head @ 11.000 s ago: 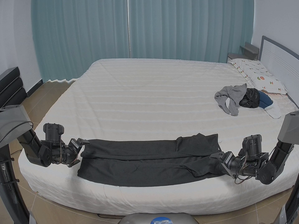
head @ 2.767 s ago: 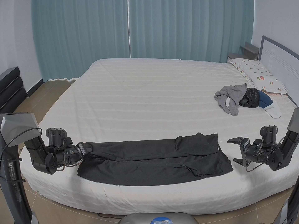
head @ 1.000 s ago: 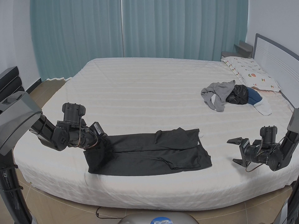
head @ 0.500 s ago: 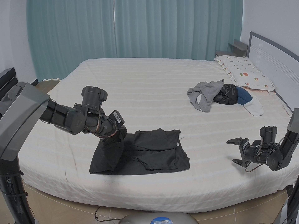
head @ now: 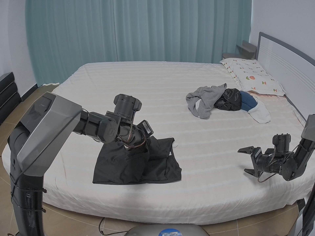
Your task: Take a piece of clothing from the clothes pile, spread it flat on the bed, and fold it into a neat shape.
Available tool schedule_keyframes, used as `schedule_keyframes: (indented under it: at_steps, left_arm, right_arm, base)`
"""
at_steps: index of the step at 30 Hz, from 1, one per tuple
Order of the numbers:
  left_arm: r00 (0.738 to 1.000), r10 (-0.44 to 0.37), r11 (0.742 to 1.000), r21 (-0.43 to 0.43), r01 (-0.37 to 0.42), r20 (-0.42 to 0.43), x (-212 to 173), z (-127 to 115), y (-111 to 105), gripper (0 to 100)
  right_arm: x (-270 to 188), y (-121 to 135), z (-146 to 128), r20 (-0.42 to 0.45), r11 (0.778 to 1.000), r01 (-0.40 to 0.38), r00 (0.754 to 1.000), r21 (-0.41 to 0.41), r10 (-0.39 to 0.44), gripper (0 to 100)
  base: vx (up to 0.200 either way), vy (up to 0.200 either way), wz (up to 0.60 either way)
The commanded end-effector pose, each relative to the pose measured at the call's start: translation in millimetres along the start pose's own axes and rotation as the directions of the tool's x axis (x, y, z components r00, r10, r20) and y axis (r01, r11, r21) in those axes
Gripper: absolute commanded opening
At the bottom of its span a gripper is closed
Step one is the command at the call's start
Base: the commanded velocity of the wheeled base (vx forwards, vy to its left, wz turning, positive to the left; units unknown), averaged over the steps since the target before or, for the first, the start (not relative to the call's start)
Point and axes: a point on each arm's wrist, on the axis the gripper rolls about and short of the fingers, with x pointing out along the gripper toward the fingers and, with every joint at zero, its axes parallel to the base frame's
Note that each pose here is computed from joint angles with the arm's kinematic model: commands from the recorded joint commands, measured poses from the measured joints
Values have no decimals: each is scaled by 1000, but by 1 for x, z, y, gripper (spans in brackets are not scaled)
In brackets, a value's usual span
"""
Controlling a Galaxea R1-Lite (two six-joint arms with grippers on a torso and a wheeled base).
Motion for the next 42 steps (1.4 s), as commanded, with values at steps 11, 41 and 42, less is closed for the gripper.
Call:
schedule_keyframes:
  at_steps: [11, 41, 42]
  left_arm:
    - [1000, 13, 1000, 4, -13, -14, 19, -12, -19, 100]
    - [998, -16, 933, -360, -8, -63, -50, 21, 97, 100]
    - [997, -31, 922, -386, 2, -69, -50, 21, 102, 100]
  right_arm:
    - [2, -1, -2, -8, 1000, 5, 1000, -3, -5, 100]
    - [5, -1, -17, -54, 1000, 20, 998, -20, -21, 100]
    - [6, 0, -19, -59, 1000, 20, 998, -24, -22, 100]
  base:
    - [0, 0, 0]
    - [0, 7, 0]
    - [0, 200, 0]
